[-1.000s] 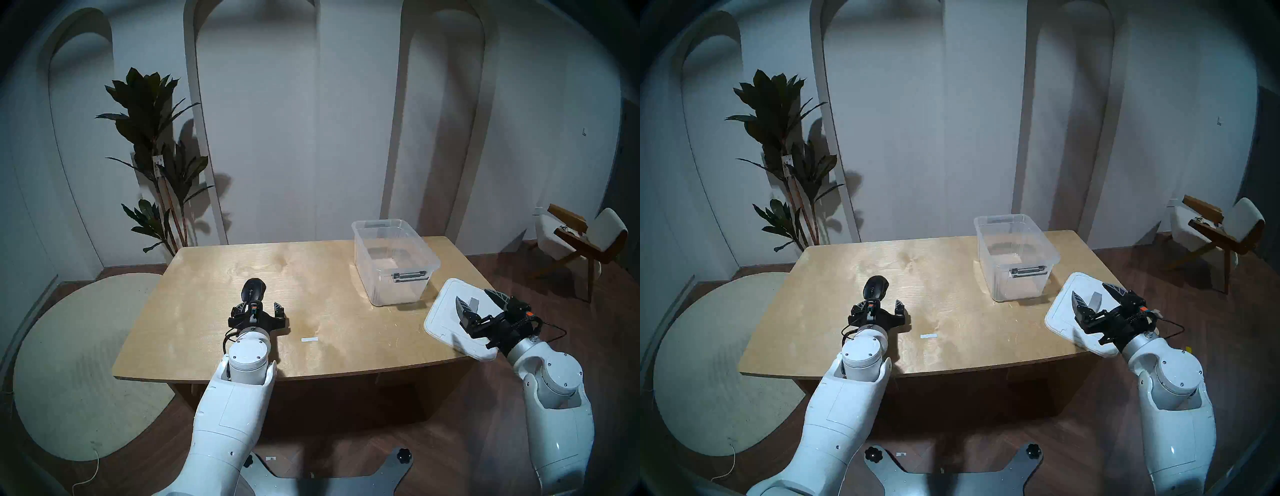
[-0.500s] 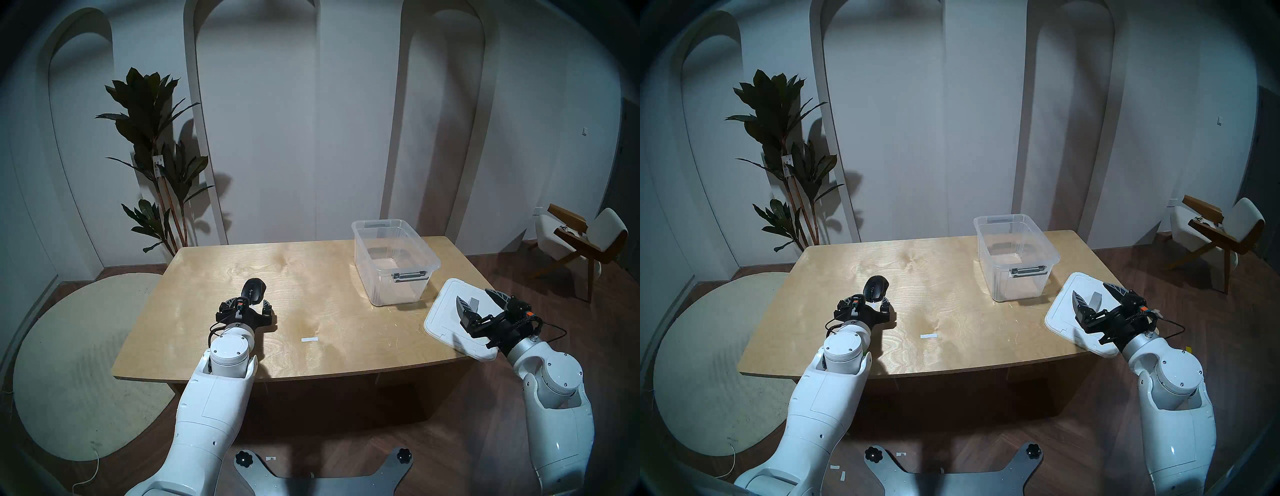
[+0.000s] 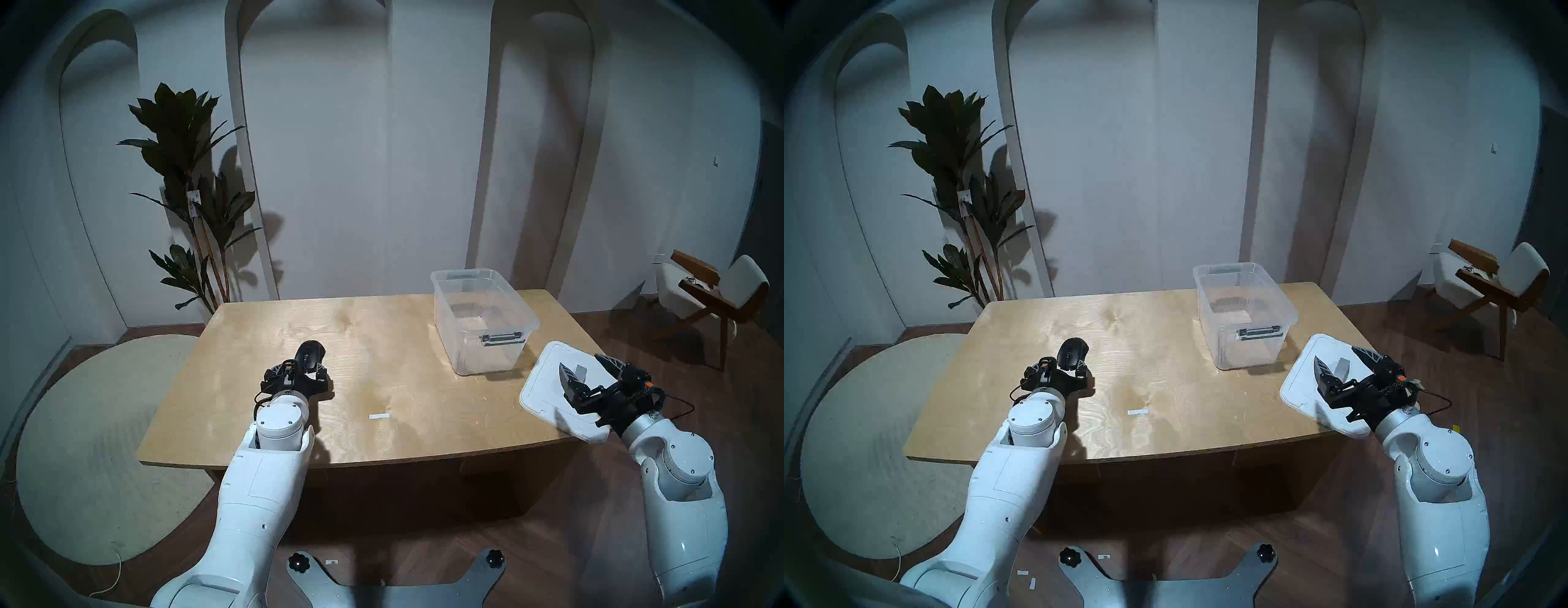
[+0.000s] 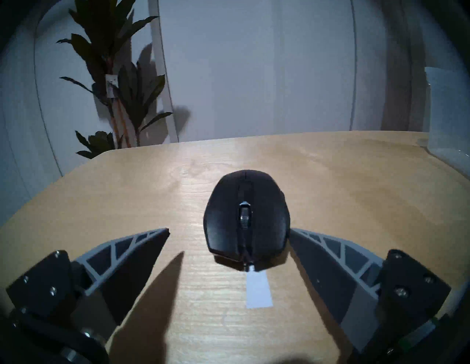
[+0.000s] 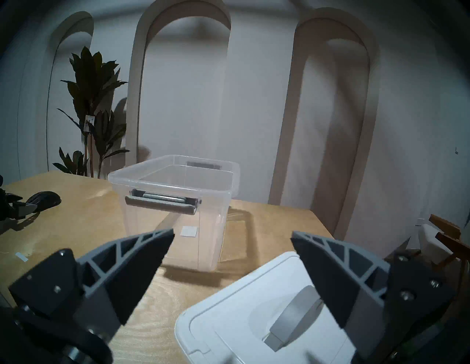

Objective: Open a storage container and put mouse inside

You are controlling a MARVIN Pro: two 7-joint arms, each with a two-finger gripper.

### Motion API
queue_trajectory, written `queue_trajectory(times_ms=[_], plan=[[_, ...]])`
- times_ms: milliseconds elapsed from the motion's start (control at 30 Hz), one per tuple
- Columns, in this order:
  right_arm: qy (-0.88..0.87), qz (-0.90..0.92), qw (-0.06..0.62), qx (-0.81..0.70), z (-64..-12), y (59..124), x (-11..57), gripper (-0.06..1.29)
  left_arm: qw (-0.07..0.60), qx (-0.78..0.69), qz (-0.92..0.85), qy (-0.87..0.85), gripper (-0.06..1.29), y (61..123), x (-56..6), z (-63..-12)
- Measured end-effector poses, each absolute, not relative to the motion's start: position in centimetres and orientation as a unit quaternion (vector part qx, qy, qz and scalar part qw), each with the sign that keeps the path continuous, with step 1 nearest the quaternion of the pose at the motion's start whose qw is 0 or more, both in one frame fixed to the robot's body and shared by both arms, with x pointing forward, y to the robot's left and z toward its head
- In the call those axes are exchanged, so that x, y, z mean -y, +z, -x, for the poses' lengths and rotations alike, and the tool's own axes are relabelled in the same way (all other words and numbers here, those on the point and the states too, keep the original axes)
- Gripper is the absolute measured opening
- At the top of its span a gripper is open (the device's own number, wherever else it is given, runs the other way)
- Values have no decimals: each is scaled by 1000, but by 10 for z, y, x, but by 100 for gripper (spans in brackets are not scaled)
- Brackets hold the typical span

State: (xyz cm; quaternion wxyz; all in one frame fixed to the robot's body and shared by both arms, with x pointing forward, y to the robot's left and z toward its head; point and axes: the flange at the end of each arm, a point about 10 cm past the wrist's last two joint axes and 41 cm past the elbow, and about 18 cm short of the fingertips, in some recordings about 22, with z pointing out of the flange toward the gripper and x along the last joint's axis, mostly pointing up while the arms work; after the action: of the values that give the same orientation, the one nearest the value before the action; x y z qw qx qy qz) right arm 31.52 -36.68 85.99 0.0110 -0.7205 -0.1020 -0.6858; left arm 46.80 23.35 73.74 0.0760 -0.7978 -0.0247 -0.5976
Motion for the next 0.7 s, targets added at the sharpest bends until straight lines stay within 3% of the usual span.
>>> queue_trajectory(times_ms=[467, 700], plan=[[-686, 720, 11, 102, -315, 860, 367, 123, 5, -16, 791, -611, 126, 736, -223, -479], [-686, 720, 10, 102, -315, 860, 367, 124, 34, 9, 797, -603, 126, 734, -233, -491]])
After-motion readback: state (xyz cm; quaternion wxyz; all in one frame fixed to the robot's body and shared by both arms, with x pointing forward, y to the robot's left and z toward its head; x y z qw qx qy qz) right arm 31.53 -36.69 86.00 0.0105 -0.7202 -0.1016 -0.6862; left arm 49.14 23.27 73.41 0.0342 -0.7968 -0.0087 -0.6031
